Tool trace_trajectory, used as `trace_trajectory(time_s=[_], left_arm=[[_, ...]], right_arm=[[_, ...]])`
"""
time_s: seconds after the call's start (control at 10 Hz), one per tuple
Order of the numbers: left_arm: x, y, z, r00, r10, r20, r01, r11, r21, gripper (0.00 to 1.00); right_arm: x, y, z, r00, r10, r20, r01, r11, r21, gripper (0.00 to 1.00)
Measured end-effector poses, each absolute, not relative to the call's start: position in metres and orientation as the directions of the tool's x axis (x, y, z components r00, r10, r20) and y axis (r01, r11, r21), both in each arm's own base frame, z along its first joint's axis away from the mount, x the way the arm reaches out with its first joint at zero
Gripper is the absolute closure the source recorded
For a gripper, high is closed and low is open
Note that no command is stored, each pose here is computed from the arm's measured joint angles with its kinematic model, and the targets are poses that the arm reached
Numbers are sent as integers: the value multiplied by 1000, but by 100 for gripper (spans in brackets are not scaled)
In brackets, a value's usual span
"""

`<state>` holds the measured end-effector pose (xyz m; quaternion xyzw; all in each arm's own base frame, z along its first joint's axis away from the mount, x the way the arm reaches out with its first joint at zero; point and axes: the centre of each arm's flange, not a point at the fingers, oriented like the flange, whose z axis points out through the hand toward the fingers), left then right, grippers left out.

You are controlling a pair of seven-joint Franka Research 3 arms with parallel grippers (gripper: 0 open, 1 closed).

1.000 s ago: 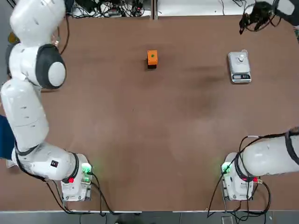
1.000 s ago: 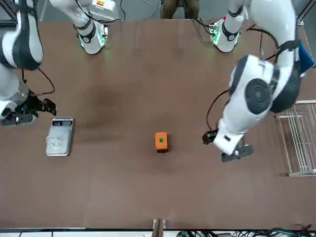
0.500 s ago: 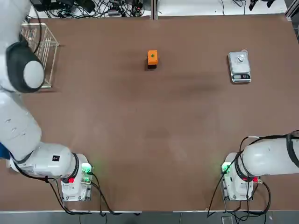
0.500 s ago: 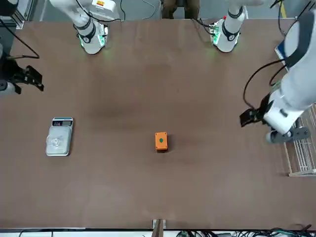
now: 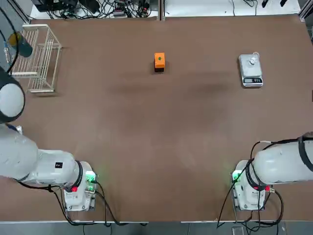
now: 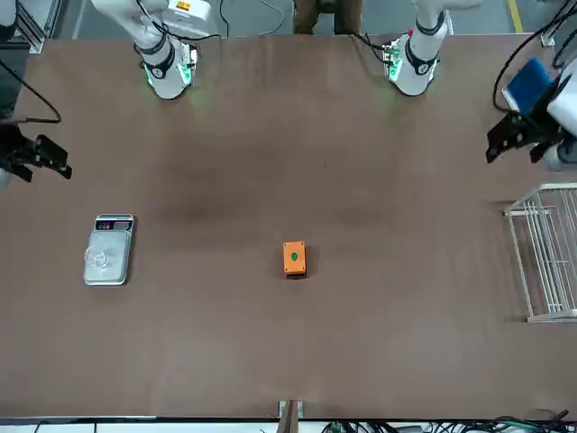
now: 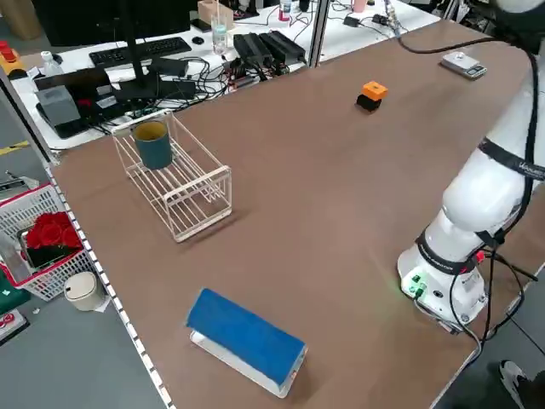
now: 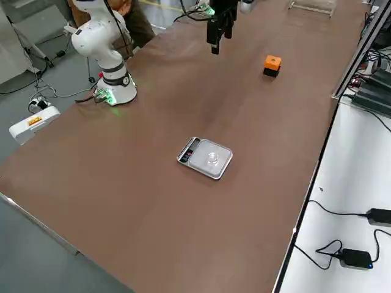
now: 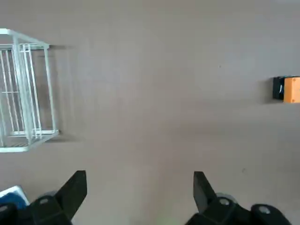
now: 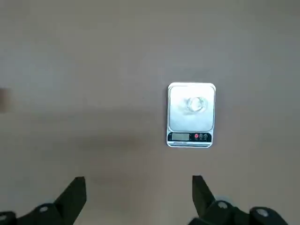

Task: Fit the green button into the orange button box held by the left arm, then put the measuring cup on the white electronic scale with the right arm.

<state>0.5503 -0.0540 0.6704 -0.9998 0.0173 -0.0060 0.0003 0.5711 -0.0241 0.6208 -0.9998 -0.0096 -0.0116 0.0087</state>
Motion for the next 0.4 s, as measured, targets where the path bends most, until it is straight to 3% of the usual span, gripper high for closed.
trace_trajectory(time_s=[0.4], left_arm=[[548, -53, 667, 998, -61, 0, -61, -998, -2, 0]], right_arm=[[574, -20, 623, 1000, 13, 10, 13, -1000, -18, 0]])
